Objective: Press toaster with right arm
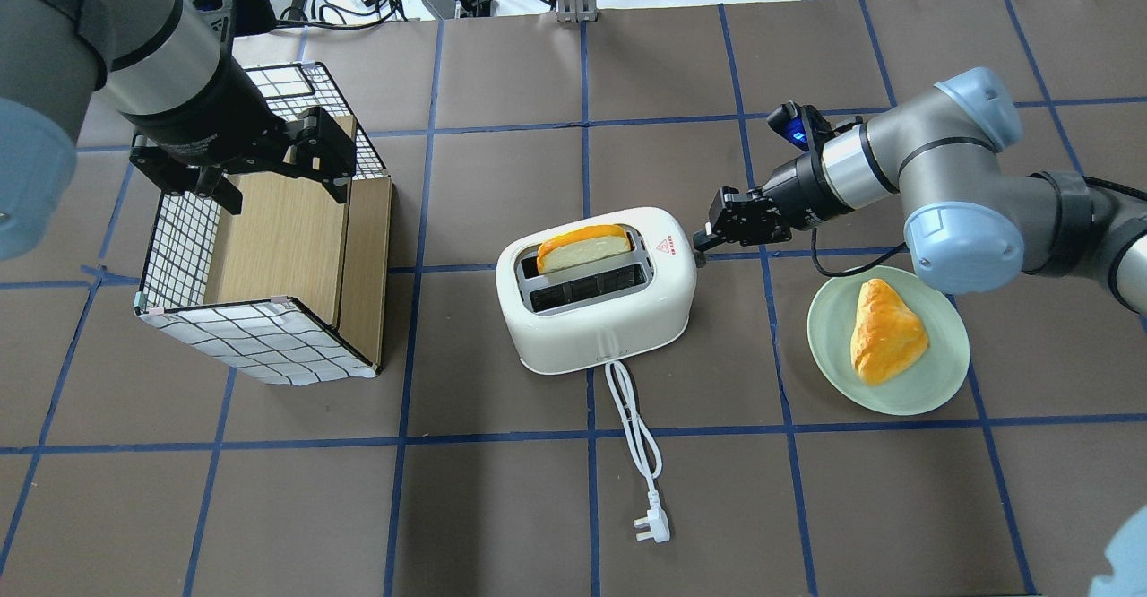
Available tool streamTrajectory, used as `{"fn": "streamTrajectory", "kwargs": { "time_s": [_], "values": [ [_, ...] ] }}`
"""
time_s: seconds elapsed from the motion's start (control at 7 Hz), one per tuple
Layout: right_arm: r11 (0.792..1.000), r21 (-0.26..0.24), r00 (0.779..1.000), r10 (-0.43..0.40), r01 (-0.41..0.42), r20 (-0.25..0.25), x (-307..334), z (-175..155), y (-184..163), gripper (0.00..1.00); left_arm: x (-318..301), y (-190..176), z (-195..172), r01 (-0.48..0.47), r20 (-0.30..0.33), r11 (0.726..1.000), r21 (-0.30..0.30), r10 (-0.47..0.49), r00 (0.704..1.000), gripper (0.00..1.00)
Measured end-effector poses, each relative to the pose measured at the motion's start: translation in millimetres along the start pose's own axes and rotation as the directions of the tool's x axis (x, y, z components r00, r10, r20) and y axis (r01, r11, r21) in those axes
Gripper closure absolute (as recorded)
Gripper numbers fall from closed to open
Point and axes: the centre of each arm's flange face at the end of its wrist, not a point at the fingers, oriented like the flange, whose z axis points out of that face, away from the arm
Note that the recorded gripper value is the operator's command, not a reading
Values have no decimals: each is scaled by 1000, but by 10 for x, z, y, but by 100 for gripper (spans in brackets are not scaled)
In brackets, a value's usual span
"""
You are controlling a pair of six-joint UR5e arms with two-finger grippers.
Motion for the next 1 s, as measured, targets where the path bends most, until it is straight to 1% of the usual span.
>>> {"fn": "streamTrajectory", "kwargs": {
  "time_s": [0.29,0.43,0.57,0.71,0.86,1.0],
  "values": [
    [1000,0,1000,1,-1,-3,14,14,7,100,0,0,0,0,0,1000,0,0,1000,0],
    [1000,6,1000,19,-19,-11,-9,-22,-4,100,0,0,0,0,0,1000,0,0,1000,0],
    [998,24,997,66,-65,-43,-82,-129,-37,100,1,0,0,0,-1,1000,0,0,1000,0],
    [992,61,988,117,-111,-98,-238,-326,-90,100,0,0,0,0,0,1000,0,0,1000,0],
    [987,94,979,140,-127,-149,-455,-555,-127,100,0,0,0,0,0,1000,0,0,1000,0],
    [986,105,968,152,-133,-202,-651,-766,-124,100,-1,0,0,0,1,1000,0,0,1000,0]
  ]
}}
